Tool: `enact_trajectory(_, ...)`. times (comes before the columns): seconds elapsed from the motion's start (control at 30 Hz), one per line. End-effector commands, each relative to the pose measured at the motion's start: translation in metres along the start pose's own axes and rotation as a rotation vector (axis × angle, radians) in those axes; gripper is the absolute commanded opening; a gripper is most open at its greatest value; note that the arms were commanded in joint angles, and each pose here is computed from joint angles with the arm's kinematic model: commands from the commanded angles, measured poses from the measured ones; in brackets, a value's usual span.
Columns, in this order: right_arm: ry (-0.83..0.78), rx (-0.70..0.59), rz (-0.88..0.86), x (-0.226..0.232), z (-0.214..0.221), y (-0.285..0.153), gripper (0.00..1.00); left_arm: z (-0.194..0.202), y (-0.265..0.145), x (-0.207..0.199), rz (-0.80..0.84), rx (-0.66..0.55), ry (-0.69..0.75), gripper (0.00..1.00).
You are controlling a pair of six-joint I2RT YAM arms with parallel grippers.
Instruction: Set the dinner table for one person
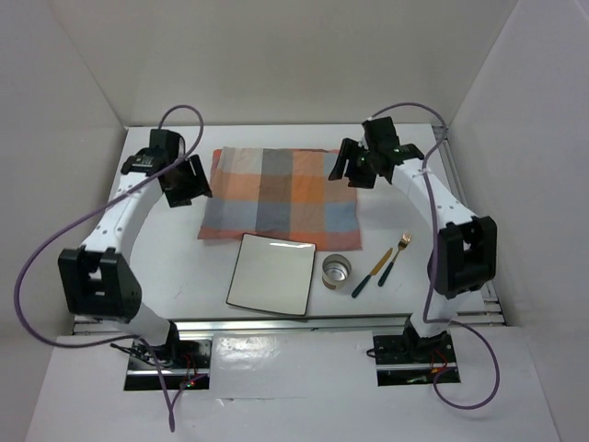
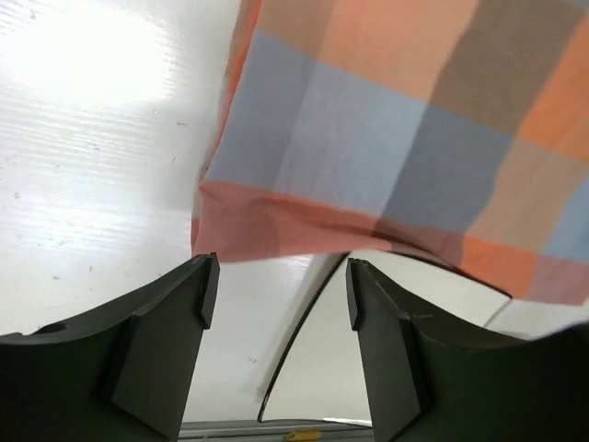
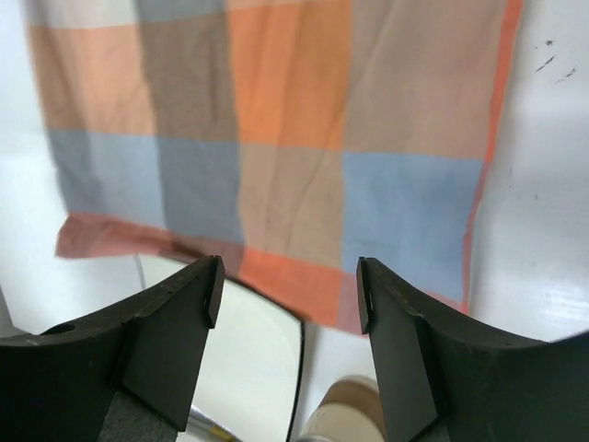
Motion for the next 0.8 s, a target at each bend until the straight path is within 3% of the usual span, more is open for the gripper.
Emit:
enact_trajectory(0.0,-0.028,-0.079,0.008,0.016,0.0,-0.056,0.71,0.028,-0.032,0.013,0.001,0.033,0.027,0.75)
enact_trajectory(0.17,-0.007,-0.079,0.019,0.007,0.033,-0.084,0.77,0.105,-0.047,0.033,0.173,0.179,0.001,0.75)
enact_trajectory(0.2,0.0,-0.093,0.013,0.006,0.04,-0.093,0.79,0.126,-0.039,0.041,0.188,0.234,-0.032,0.77)
enact_trajectory(0.27,0.0,-0.101,0.019,0.004,0.045,-0.101,0.81,0.136,-0.049,0.036,0.259,0.225,-0.027,0.83)
enact_trajectory(0.3,0.009,-0.103,0.018,0.004,0.05,-0.107,0.82,0.141,-0.053,0.029,0.324,0.257,-0.047,0.92)
enact_trajectory(0.37,0.007,-0.106,0.003,0.005,0.05,-0.11,0.82,0.146,-0.054,0.024,0.371,0.288,-0.08,0.94)
enact_trajectory(0.5,0.006,-0.099,-0.014,0.007,0.051,-0.114,0.83,0.175,-0.04,0.039,0.32,0.319,-0.168,0.94)
enact_trajectory(0.77,0.0,-0.104,-0.054,0.013,0.048,-0.119,0.83,0.202,-0.022,0.048,0.319,0.339,-0.205,0.97)
Point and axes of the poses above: each gripper's point midway between its finger pads, its own y axis out along the fingers, its own x axis along the line the jaws close on, z = x × y, the point moved 8 cm from there along -y, back along the fingers, and after that the axes turned 6 degrees about -y, right-handed, at the moved point
